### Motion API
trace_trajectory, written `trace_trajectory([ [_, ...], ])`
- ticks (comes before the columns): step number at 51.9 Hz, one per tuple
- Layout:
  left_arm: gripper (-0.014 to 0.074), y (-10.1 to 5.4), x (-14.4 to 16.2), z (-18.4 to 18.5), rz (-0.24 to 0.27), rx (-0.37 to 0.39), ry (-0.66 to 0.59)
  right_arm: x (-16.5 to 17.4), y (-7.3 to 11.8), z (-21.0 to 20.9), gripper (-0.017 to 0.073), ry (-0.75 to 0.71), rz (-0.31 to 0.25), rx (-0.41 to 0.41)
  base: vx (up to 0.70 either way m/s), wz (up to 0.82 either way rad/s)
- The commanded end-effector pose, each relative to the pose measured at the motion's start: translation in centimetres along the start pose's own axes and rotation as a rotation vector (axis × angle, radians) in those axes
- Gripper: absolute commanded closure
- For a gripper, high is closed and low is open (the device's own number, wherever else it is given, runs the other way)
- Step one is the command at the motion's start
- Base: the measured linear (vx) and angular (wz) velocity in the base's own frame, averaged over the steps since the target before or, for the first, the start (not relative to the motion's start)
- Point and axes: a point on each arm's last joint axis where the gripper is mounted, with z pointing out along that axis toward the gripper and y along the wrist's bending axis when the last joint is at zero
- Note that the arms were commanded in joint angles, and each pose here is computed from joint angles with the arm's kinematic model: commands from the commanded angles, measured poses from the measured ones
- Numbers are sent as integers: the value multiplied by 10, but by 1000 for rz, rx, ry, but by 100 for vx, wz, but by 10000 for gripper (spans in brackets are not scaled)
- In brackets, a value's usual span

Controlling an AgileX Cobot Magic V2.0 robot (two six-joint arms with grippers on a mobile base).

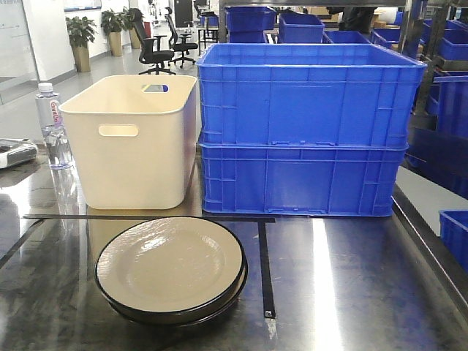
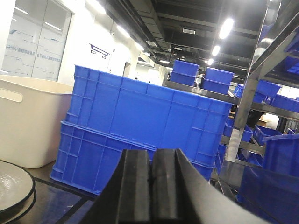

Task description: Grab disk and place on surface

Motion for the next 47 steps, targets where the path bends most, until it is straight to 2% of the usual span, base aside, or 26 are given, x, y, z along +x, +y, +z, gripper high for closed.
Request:
trace_trajectory([
  [1,595,1,-11,-2,-19,-5,-68,-13,-3,0,568,-101,-8,24,0,0],
  [28,595,2,-12,-2,-17,-8,-69,-12,-3,0,568,-90,-8,22,0,0],
  [32,595,5,-10,-1,19,-40,-51,-12,-3,0,568,-90,-8,22,0,0],
  [36,595,11,-8,-1,106,-115,-22,-12,-3,0,568,-90,-8,22,0,0],
  [38,595,14,-8,-1,114,-138,-21,-12,-3,0,568,-90,-8,22,0,0],
  [45,595,18,1,3,38,-199,-104,-12,-3,0,568,-90,-8,22,0,0],
  [47,595,19,8,5,-16,-214,-160,-12,-3,0,568,-90,-8,22,0,0],
])
